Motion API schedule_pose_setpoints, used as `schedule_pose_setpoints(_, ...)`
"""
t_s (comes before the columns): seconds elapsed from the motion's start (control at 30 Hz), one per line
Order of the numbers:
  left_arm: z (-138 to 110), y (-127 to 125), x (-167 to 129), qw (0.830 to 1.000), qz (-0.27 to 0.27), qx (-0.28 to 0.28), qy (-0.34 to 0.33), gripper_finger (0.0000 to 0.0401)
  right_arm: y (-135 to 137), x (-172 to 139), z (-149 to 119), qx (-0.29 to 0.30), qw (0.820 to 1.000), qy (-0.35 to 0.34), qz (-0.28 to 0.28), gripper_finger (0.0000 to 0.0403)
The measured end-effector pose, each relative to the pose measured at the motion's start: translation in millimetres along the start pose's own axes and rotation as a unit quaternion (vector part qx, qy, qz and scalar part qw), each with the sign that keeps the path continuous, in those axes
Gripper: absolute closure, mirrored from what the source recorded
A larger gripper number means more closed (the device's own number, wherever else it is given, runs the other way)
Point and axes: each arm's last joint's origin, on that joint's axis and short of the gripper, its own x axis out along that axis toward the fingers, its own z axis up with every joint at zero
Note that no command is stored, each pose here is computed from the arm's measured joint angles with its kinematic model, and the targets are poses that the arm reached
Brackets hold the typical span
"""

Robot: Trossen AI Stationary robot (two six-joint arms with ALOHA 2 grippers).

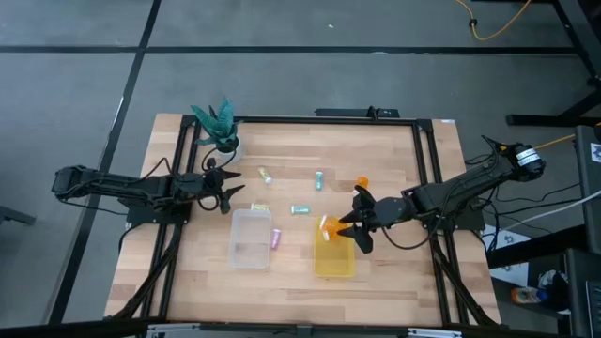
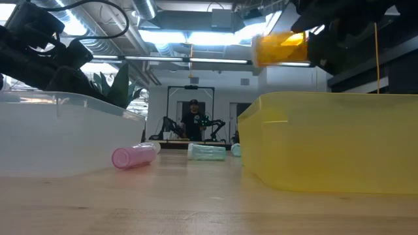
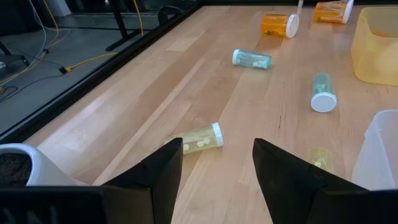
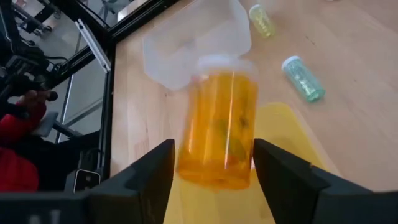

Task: Pick and place medicine bottles into bin by pill shape (circle, oval)
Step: Put the top right orange pill bottle into the yellow bin, then put the bottom orange pill bottle into the yellow bin

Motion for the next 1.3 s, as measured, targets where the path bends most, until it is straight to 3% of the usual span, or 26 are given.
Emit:
schedule_pose_setpoints(0.57, 0, 0, 0, 1.0, 0.0, 0.0, 0.0, 0.0211, 0, 0, 1, -0.004, 1.0, -0.004, -0.001, 0.0175)
schedule_pose_setpoints(0.77, 0, 0, 0, 1.0, 0.0, 0.0, 0.0, 0.0211, -5, -1, 2, -0.002, 0.995, -0.057, -0.077, 0.0175)
schedule_pose_setpoints(1.0, 0, 0, 0, 1.0, 0.0, 0.0, 0.0, 0.0211, -26, -5, -2, 0.1, 0.959, -0.125, -0.233, 0.0175)
schedule_pose_setpoints(1.3, 0, 0, 0, 1.0, 0.0, 0.0, 0.0, 0.0211, -53, -14, -18, 0.273, 0.903, -0.068, -0.324, 0.0175)
